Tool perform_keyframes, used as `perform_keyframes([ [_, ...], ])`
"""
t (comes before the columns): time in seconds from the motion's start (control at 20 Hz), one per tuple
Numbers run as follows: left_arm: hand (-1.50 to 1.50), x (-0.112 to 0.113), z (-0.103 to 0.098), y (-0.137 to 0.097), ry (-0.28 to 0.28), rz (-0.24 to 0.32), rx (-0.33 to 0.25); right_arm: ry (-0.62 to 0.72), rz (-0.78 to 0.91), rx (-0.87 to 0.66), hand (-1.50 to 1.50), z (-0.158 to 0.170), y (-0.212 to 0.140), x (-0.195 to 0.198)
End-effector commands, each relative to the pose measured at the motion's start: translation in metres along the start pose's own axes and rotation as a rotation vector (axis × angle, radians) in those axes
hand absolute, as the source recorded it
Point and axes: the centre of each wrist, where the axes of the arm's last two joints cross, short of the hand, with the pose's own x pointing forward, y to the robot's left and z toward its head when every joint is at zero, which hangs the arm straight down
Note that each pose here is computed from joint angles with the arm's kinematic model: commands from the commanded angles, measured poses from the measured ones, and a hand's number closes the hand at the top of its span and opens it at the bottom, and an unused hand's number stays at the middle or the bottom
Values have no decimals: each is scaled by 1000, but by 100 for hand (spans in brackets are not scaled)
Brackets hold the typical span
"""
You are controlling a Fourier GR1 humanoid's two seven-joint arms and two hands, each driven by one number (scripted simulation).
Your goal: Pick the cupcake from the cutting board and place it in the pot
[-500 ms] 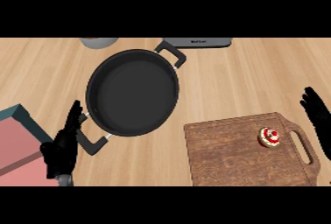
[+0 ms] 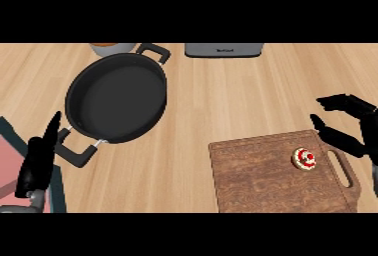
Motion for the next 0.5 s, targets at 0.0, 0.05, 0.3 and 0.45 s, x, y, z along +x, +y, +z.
perform_keyframes([
  [0.0, 0, -1, -11, 17, 125, -42, 26, -114, 61, -203, -150, 26, 36, -2],
  [0.05, 0, 11, -16, 26, 123, -28, 16, -154, 60, -182, -150, 34, 55, 4],
  [0.3, 0, 25, -20, 35, 146, -35, -5, -159, 170, -105, -150, 69, 34, 35],
  [0.45, 0, 28, -18, 23, 123, -44, 17, -63, 312, 6, -150, 70, 7, 56],
])
